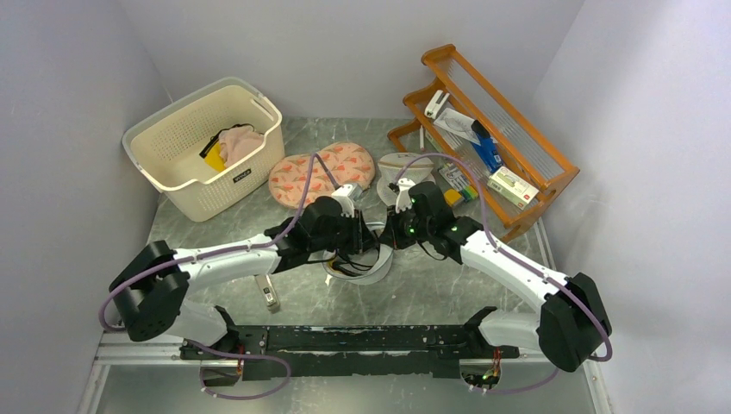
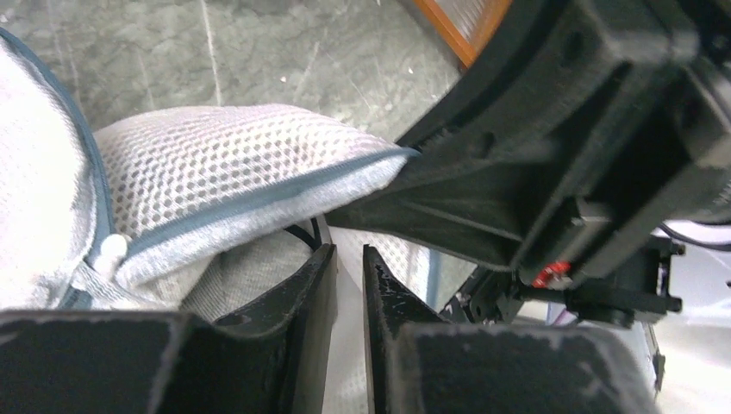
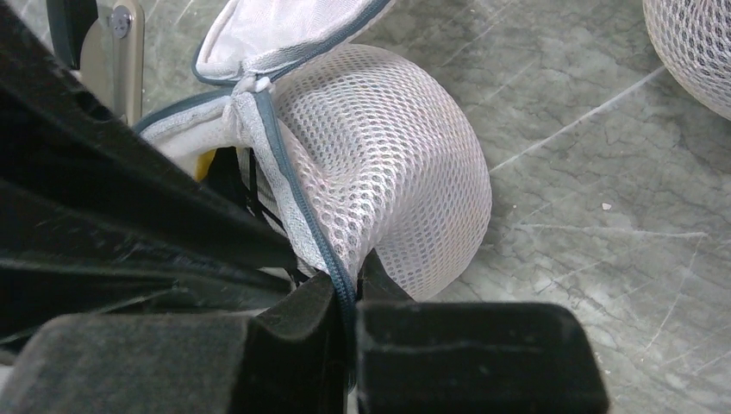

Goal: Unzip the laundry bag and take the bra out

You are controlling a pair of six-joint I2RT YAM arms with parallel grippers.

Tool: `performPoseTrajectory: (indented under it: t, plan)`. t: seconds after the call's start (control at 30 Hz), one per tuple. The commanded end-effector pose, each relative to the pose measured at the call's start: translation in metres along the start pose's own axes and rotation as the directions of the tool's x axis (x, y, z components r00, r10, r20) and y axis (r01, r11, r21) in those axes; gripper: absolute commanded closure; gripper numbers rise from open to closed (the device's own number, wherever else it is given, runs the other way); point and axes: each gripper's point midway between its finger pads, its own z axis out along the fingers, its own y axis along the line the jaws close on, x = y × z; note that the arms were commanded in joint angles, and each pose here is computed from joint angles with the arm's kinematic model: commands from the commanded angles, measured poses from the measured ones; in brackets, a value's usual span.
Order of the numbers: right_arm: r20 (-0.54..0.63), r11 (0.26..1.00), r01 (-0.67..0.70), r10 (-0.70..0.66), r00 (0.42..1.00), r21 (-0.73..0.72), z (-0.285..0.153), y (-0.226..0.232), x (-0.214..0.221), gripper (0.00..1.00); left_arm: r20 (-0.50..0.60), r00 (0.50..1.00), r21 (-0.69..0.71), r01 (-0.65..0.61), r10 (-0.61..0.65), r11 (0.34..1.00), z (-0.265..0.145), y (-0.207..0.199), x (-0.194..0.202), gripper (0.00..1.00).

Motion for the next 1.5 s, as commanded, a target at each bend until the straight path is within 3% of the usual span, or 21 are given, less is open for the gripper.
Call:
performPoseTrajectory:
  t: [0.0, 0.4, 0.7, 0.77, 0.87, 1.03, 1.27, 1.47]
  plan:
    - [0.034, 1.000, 0.016, -0.016, 0.999, -0.007, -0.005, 0.004, -0.007, 1.00, 0.084, 0.996, -0.027, 0.021, -0.018, 0.999, 0.013, 0.004, -0.014, 0.73]
    - [0.035, 1.000, 0.020, -0.020, 0.999, -0.015, -0.007, 0.007, -0.006, 1.00, 0.087, 0.996, -0.064, 0.037, -0.032, 0.997, 0.041, 0.015, -0.013, 0.58]
    - [0.024, 1.000, 0.016, -0.015, 1.000, -0.026, -0.004, 0.008, -0.002, 1.00, 0.095, 0.995, -0.013, 0.018, -0.016, 1.000, 0.054, 0.008, -0.014, 0.50]
    - [0.021, 1.000, 0.018, -0.017, 1.000, -0.022, -0.004, 0.008, -0.002, 1.00, 0.089, 0.996, -0.020, 0.009, -0.007, 1.000, 0.056, 0.009, -0.015, 0.54]
    - [0.027, 1.000, 0.016, -0.016, 1.000, -0.002, -0.005, 0.005, -0.001, 1.00, 0.086, 0.996, -0.037, -0.006, 0.009, 0.999, 0.055, 0.011, -0.015, 0.72]
    - [0.023, 1.000, 0.013, -0.014, 1.000, 0.026, -0.005, 0.000, 0.001, 1.00, 0.081, 0.995, -0.053, -0.048, 0.052, 0.997, 0.037, 0.012, -0.016, 0.92]
    - [0.062, 0.997, -0.006, 0.001, 0.998, 0.078, -0.003, -0.009, -0.005, 1.00, 0.065, 0.991, -0.023, -0.116, 0.117, 0.993, -0.002, 0.007, -0.010, 0.93]
    - [0.058, 0.996, -0.021, 0.015, 0.998, 0.088, 0.002, -0.012, -0.005, 1.00, 0.076, 0.980, 0.084, -0.192, 0.186, 0.978, -0.034, -0.020, -0.016, 0.93]
